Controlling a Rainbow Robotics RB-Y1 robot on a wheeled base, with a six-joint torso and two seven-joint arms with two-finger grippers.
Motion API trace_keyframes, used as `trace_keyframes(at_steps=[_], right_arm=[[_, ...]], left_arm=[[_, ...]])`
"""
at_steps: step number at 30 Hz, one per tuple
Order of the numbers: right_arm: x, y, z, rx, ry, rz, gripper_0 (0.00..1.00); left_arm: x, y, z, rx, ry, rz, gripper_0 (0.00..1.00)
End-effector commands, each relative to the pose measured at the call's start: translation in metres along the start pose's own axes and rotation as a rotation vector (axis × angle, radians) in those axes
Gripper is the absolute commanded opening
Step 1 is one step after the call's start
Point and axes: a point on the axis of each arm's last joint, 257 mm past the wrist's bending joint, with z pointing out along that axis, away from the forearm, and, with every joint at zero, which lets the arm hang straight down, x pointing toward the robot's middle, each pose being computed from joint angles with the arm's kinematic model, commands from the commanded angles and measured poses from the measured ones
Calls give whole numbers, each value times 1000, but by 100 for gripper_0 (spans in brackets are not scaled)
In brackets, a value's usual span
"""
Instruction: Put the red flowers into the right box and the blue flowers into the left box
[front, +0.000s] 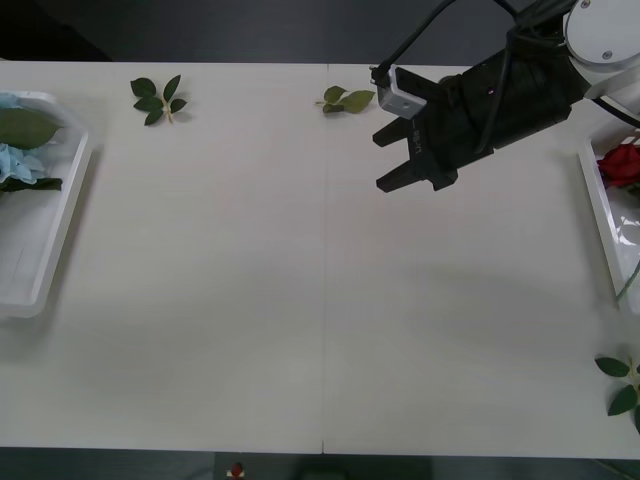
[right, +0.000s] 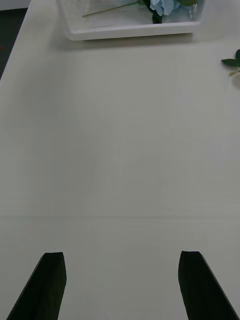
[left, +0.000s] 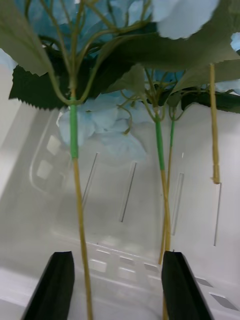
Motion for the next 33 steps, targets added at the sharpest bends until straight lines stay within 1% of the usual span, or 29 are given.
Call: trace_keyframes(at_steps=[1,2,4,7,12,15,18,21,24,28,33], right_arm=[[3,-6,-19,27,11,-29,65],[2,-6,-19,29,9,-29,64],[3,-5,-18,26,7,-26,65],[3,-4,-18,24,5,-22,65],[1,-2,-18,17,-5,-18,65],[1,-2,-16,16,-5,-15,65],[2,-2,-17,16,-4,-15,65],[4,-1,-16,14,-3,-12,65],[4,-1,-16,14,-3,-12,65],[4,-1,-16,14,-3,-12,65],[4,-1,-16,14,-3,-12,65]], left_arm=[[-34,-17,-9,62,-22,44,92],[-36,-29,-13,107,-10,48,96],[-42,-46,-22,172,12,67,97],[-50,-75,-37,278,34,94,97],[-82,-148,-65,505,8,141,98],[-96,-187,-75,613,-9,170,98],[-101,-222,-80,707,-2,191,97],[-104,-272,-85,848,24,183,98],[-105,-314,-84,941,33,198,98],[-98,-361,-79,1013,24,303,98],[-89,-402,-75,1062,11,331,98]])
